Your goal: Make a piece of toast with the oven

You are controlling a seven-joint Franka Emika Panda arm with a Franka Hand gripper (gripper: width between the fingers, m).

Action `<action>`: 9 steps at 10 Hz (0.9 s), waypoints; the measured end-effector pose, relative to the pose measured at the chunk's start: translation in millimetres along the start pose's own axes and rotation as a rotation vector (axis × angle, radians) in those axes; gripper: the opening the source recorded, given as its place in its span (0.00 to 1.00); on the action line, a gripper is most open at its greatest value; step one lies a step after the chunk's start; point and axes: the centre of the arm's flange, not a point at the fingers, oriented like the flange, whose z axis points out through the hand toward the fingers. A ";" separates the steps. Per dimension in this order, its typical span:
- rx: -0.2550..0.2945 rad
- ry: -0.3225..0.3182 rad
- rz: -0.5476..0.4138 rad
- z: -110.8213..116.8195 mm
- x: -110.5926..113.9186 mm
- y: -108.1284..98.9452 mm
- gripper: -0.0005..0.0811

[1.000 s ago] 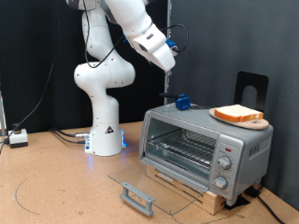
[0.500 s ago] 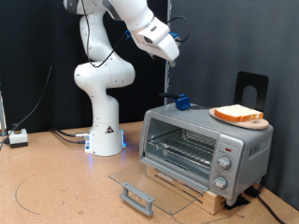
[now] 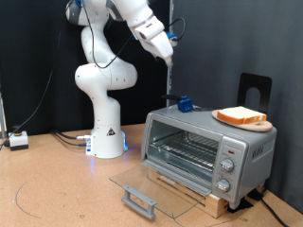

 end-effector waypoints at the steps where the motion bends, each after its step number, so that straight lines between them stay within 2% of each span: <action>1: -0.011 0.006 0.017 0.9 -2.6 1.4 1.00; 6: -0.011 -0.005 0.033 9.7 -4.4 7.8 1.00; 9: -0.081 -0.028 0.073 50.1 -1.0 3.7 1.00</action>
